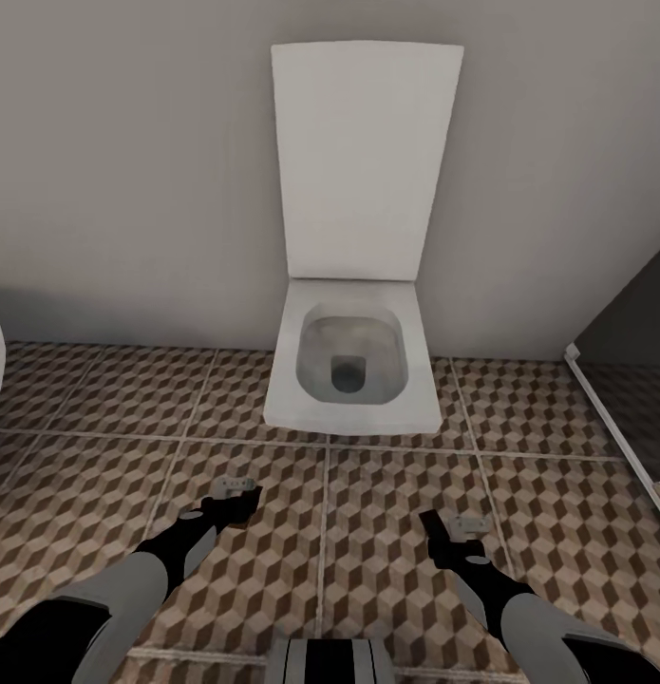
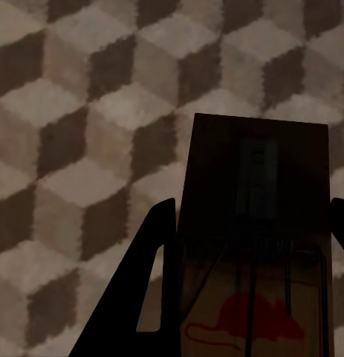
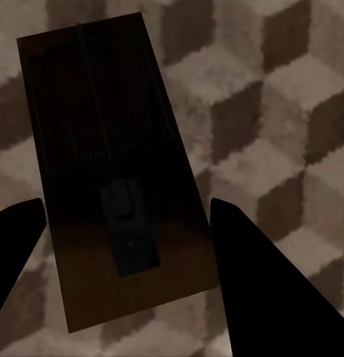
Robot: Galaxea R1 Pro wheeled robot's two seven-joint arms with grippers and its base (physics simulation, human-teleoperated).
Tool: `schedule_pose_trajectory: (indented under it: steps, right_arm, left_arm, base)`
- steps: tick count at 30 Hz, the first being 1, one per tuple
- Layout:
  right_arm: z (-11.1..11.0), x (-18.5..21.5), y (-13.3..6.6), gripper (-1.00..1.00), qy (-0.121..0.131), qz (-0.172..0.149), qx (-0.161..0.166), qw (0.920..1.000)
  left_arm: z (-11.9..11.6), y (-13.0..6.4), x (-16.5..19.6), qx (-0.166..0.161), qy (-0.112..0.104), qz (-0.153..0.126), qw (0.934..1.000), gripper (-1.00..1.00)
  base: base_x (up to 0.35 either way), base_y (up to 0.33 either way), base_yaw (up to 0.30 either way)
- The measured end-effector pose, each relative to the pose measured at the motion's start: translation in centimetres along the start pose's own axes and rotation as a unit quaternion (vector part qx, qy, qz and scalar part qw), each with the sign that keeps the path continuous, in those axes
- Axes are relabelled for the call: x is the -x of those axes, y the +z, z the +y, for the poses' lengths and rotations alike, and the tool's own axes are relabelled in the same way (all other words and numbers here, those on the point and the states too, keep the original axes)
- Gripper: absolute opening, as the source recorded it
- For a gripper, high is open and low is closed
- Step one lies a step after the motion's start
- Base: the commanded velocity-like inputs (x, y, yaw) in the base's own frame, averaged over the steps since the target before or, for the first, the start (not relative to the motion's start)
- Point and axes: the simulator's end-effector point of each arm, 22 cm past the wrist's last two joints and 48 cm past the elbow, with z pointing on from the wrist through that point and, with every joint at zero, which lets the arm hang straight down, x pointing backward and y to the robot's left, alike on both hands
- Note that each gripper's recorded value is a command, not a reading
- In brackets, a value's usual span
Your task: Take the four mousetraps from the cabinet in the bathroom and place them on the bathroom floor. Make sure all four end up on the same floor surface, and ensure that at least two of them are either under or directly next to the same bathroom sink.
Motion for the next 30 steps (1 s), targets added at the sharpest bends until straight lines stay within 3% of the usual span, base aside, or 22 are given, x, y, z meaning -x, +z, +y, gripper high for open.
schedule_pose_trajectory:
  steps: [12,23,30]
  right_arm:
    - [-0.2,0.2,-0.1,-1.00,0.006,-0.002,-0.005,1.0000]
    - [-0.5,0.3,-0.1,-1.00,0.005,-0.003,-0.007,1.0000]
    - [-0.3,-1.2,0.7,-1.00,0.002,0.011,-0.007,0.9999]
  left_arm:
    - [0.0,-0.2,0.3,0.000,0.000,-0.003,1.0000,-1.00]
    - [0.0,-0.2,0.4,0.000,0.000,-0.003,1.0000,-1.00]
    - [0.1,0.7,-1.3,0.000,-0.001,0.012,0.9999,-1.00]
  base:
    - [0.000,0.000,-0.131]
    - [0.000,0.000,-0.014]
    - [0.000,0.000,0.000]
